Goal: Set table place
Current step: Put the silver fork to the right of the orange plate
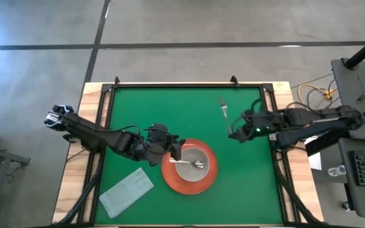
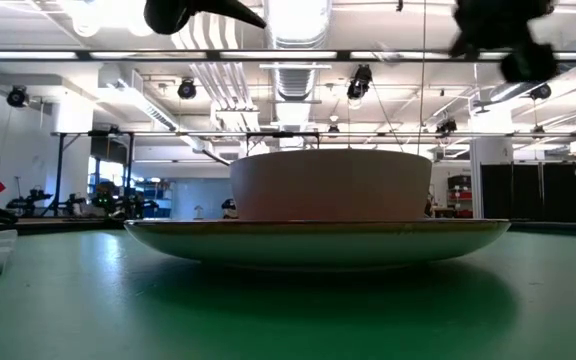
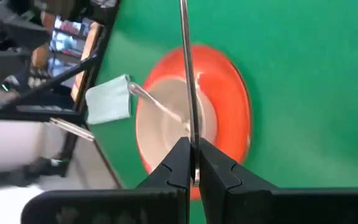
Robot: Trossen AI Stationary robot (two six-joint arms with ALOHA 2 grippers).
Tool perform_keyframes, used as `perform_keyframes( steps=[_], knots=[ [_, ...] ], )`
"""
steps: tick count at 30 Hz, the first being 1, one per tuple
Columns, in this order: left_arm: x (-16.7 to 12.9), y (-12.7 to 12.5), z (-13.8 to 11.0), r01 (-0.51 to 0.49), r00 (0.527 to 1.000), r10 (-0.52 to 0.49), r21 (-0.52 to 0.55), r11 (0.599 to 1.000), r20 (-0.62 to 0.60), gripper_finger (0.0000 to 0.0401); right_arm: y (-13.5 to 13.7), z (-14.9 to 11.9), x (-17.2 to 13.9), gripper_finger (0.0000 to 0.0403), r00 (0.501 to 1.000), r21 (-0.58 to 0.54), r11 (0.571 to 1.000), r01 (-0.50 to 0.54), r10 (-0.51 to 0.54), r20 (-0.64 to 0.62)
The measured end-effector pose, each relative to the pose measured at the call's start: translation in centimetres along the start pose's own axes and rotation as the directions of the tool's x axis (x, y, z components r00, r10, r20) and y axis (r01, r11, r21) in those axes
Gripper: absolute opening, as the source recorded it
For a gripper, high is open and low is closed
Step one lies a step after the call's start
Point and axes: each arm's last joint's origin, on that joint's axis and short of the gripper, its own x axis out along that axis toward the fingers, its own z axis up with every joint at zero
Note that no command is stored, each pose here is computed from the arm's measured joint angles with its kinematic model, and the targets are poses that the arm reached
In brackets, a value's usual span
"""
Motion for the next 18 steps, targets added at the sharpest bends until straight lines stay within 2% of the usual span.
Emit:
perform_keyframes(
  steps=[4,7,13,18],
  knots=[
    [0.3,0.7,-0.7,-0.012,0.999,0.011,-0.036,0.999,-0.03,0.0192,-3.1,-2.7,-0.5,0.0011,0.996,0.176,0.984,-0.038,0.051,-0.07],
    [0.4,1.1,-1.1,-0.023,0.999,0.021,-0.06,0.998,-0.044,0.0192,-5.0,-4.7,-0.3,0.0011,0.989,0.26,0.965,-0.016,0.054,-0.141],
    [0.4,1.2,-1.2,-0.023,0.999,0.019,-0.073,0.997,-0.049,0.0192,-7.0,-8.0,0.7,0.0011,0.956,0.347,0.934,0.09,0.017,-0.294],
    [0.4,1.2,-1.1,-0.022,0.999,0.019,-0.075,0.997,-0.048,0.0192,-7.6,-9.7,2.1,0.0012,0.941,0.397,0.908,0.134,0.009,-0.337]
  ],
)
